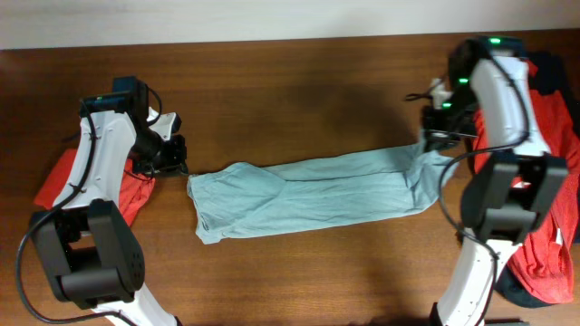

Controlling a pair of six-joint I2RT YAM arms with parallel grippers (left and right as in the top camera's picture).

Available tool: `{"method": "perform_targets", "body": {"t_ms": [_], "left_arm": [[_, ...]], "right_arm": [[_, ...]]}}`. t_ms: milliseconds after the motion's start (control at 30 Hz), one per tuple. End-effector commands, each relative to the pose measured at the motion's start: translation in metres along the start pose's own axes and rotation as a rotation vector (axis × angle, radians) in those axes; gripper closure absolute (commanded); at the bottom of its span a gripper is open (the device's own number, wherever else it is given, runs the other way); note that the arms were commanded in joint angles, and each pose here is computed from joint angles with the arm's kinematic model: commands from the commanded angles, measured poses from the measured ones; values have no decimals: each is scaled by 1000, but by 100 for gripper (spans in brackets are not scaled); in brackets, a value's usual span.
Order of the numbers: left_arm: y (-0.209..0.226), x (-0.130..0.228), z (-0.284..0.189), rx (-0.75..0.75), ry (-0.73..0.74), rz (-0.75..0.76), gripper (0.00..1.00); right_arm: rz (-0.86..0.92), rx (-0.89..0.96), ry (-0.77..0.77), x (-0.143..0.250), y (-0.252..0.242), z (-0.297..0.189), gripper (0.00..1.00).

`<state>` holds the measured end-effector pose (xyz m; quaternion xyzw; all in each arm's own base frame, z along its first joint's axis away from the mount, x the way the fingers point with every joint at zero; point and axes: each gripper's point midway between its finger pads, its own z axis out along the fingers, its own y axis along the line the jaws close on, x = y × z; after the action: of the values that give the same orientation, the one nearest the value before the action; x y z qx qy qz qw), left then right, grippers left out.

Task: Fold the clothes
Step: 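Lift the strip's right end with the right gripper and fold it leftward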

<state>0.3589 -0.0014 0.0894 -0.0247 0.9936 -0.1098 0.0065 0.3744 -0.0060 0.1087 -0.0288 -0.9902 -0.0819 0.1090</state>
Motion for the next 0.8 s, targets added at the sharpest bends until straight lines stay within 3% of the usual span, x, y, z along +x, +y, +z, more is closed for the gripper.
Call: {"method": "perform_targets", "body": {"t_ms": [0, 333, 600, 767], "left_arm": [[-5, 0, -8, 10, -25, -6, 79], [-5, 0, -8, 11, -25, -6, 79], [-5, 0, -8, 10, -25, -6, 79], [-5, 0, -8, 11, -25, -6, 79]], "right_arm": [[-69, 30, -20, 5, 44, -6, 96], [-307, 93, 26, 24, 148, 32, 96], [-368, 121, 64, 35, 182, 59, 96], [-375, 123, 65, 37, 185, 59, 83]]}}
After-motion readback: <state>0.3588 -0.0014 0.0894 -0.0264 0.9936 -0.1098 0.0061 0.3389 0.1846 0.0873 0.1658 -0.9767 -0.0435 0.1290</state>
